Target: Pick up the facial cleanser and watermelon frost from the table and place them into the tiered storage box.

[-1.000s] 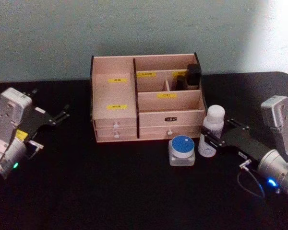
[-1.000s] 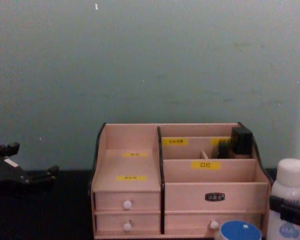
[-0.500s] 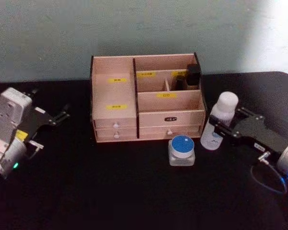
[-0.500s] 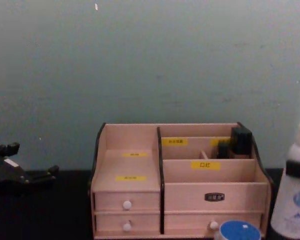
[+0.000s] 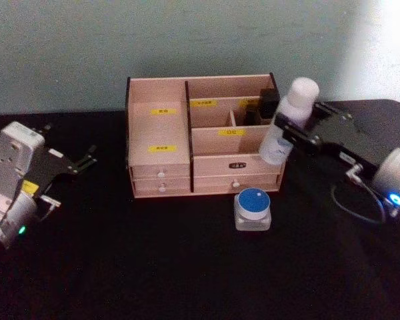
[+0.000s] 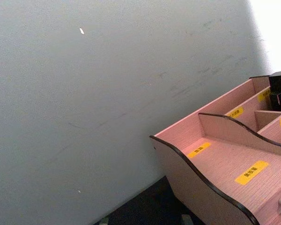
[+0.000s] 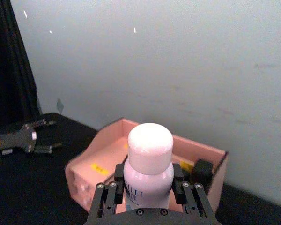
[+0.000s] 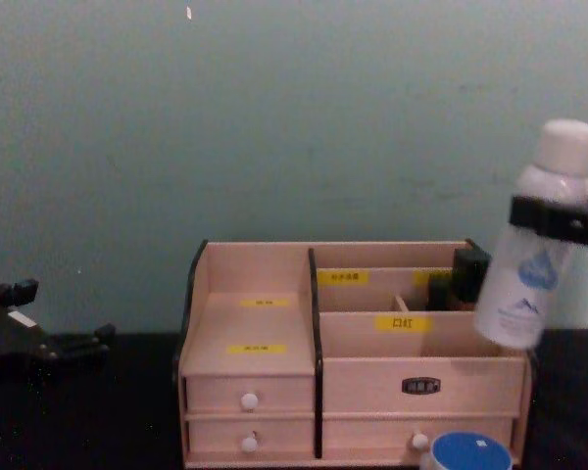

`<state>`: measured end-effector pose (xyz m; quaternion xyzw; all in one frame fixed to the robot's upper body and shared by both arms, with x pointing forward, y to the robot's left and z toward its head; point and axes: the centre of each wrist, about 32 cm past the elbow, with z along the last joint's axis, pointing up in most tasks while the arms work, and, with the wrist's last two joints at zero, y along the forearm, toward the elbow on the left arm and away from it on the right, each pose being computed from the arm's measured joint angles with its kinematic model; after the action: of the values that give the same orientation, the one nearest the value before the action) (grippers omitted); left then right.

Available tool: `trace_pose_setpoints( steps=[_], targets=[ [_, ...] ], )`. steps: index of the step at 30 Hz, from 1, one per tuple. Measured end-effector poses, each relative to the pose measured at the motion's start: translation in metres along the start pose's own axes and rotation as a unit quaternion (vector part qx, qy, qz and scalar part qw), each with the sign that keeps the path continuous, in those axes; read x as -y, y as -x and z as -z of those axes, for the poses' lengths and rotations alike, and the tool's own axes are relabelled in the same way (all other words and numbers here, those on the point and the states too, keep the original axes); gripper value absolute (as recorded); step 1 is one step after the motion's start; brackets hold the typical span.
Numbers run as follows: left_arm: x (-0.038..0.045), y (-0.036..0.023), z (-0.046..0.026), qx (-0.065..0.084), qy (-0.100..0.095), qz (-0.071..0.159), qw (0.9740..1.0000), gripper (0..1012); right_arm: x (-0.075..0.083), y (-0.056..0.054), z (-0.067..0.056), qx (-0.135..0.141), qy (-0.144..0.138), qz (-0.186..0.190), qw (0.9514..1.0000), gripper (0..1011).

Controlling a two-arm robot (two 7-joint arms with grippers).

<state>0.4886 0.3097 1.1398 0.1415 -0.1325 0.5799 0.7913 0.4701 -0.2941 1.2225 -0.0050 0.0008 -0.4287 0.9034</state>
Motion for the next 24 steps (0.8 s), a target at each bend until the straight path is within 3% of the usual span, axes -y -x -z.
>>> trace_pose_setpoints(
  steps=[10, 24],
  targets=[
    [0.0, 0.0, 0.0, 0.0, 0.0, 0.0, 1.0, 1001, -0.051, -0.008, -0.01, 0.011, -0.013, -0.007, 0.9998, 590],
    [0.0, 0.0, 0.0, 0.0, 0.0, 0.0, 1.0, 1001, -0.098, -0.011, -0.016, 0.014, -0.003, -0.015, 0.9998, 590]
  ],
)
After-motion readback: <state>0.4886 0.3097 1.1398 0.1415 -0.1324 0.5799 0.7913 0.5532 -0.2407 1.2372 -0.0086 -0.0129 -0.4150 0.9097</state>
